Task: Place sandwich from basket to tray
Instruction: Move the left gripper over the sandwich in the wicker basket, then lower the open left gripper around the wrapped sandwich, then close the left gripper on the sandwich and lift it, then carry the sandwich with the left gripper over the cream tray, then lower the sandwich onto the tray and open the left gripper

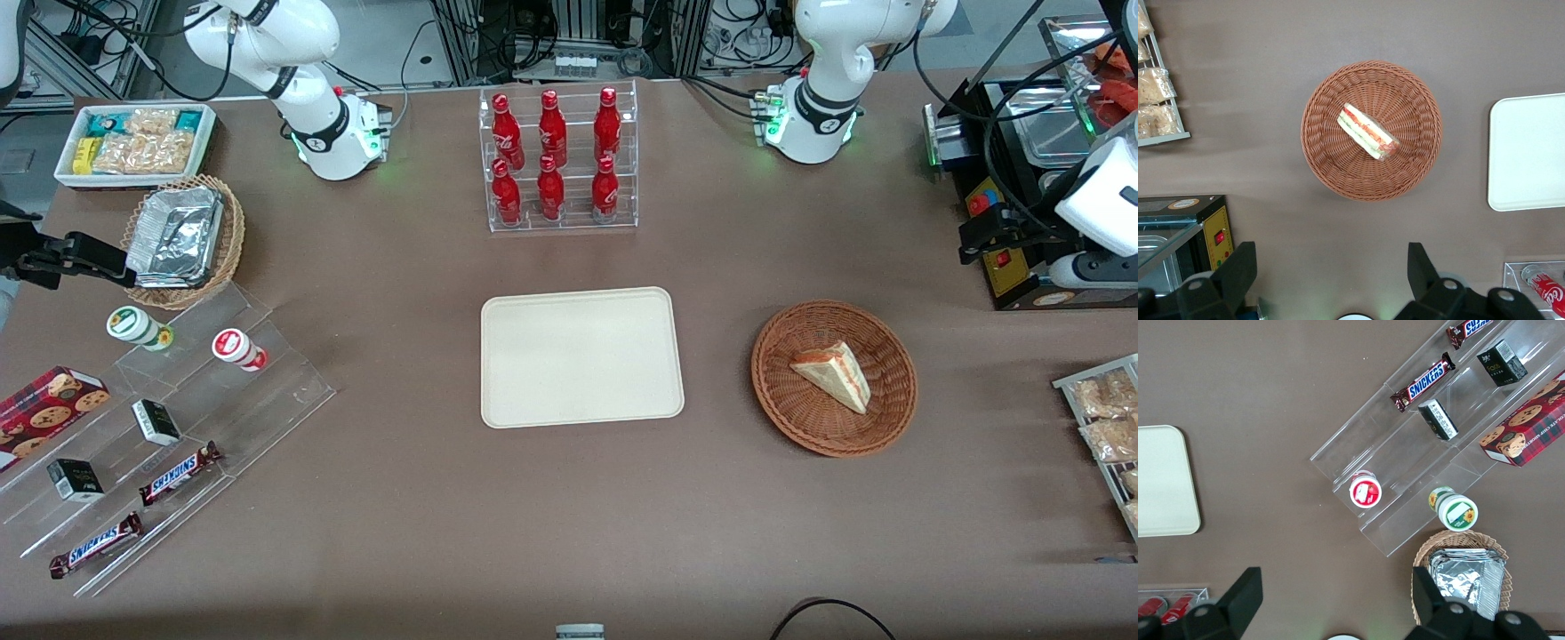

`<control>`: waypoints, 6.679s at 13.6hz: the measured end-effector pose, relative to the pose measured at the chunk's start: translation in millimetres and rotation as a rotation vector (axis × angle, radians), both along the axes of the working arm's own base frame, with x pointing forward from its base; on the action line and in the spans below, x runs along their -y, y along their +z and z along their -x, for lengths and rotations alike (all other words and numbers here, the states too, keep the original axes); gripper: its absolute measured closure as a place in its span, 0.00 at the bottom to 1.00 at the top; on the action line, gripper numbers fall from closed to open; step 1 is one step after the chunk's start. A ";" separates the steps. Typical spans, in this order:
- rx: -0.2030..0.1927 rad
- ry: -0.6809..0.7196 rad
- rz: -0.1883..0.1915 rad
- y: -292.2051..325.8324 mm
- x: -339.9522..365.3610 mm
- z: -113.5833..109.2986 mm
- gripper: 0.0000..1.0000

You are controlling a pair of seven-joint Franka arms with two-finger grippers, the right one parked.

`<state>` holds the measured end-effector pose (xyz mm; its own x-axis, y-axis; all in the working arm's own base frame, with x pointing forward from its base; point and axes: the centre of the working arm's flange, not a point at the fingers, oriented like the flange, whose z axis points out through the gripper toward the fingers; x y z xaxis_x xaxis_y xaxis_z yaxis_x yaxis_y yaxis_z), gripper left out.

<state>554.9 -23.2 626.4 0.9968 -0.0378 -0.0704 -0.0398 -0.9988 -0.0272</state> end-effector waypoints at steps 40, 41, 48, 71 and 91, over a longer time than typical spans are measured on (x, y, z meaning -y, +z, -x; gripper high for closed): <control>0.112 0.825 0.035 -373.2 42.4 15.6 0.04; 0.114 0.834 0.037 -377.4 41.6 14.9 0.05; 0.138 0.832 0.026 -371.5 45.9 -2.6 0.66; 0.076 0.170 0.036 -296.1 442.8 51.7 0.81; 0.076 0.058 0.041 -376.1 496.3 83.2 0.35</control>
<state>471.6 -519.5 250.3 0.9998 0.0192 0.0055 0.0192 -0.9997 0.0133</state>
